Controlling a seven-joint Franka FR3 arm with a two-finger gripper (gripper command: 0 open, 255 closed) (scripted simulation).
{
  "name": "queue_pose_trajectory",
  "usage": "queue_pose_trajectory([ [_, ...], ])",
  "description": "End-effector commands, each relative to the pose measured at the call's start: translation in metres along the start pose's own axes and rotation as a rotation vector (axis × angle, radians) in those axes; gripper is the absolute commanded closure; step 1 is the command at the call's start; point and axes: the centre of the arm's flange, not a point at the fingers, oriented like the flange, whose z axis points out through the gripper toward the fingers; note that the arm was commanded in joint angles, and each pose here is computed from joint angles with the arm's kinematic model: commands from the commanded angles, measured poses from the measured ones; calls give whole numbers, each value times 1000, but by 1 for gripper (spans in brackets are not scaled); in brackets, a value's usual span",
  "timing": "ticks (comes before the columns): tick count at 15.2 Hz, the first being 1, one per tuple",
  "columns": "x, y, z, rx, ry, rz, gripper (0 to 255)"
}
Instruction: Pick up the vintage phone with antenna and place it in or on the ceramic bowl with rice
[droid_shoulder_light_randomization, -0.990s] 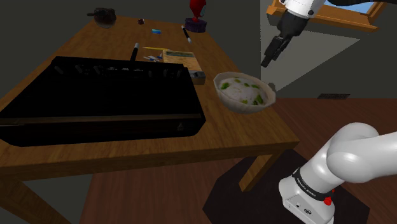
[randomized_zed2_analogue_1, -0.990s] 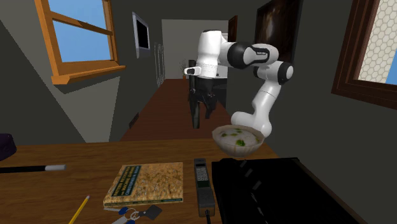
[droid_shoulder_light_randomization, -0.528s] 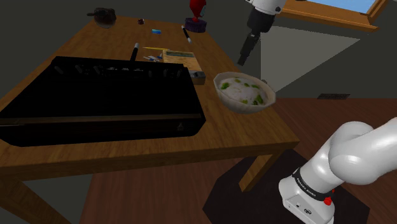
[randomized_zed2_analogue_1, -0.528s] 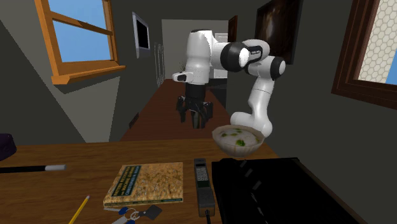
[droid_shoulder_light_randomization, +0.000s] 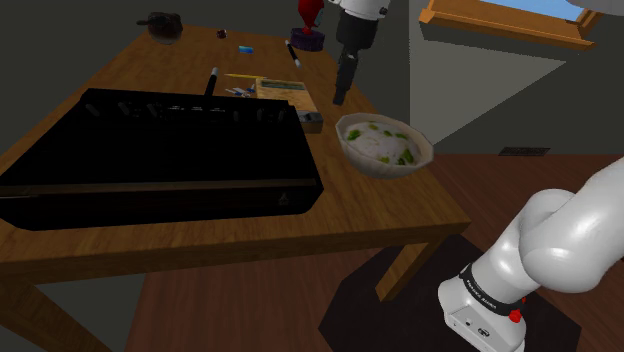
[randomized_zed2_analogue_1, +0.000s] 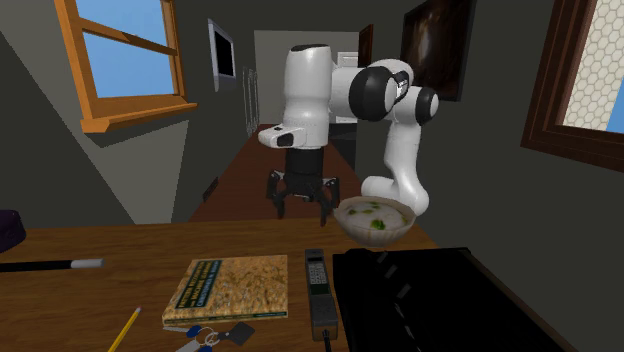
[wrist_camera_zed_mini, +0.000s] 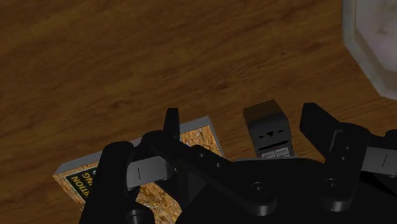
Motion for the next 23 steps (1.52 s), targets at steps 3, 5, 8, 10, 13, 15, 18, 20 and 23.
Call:
queue_pose_trajectory([
  [3,49,-19,9,18,-14,-157,0],
  [5,72,-32,13,27,-21,-235,0],
  [8,100,-53,19,38,-30,-337,0],
  [10,100,-53,29,38,-30,-337,0],
  [13,99,-54,45,38,-30,-337,0],
  [15,99,-54,56,38,-30,-337,0],
  [18,99,-54,59,38,-30,-337,0],
  [20,99,-54,59,38,-30,-337,0],
  [23,99,-54,59,38,-30,-337,0],
])
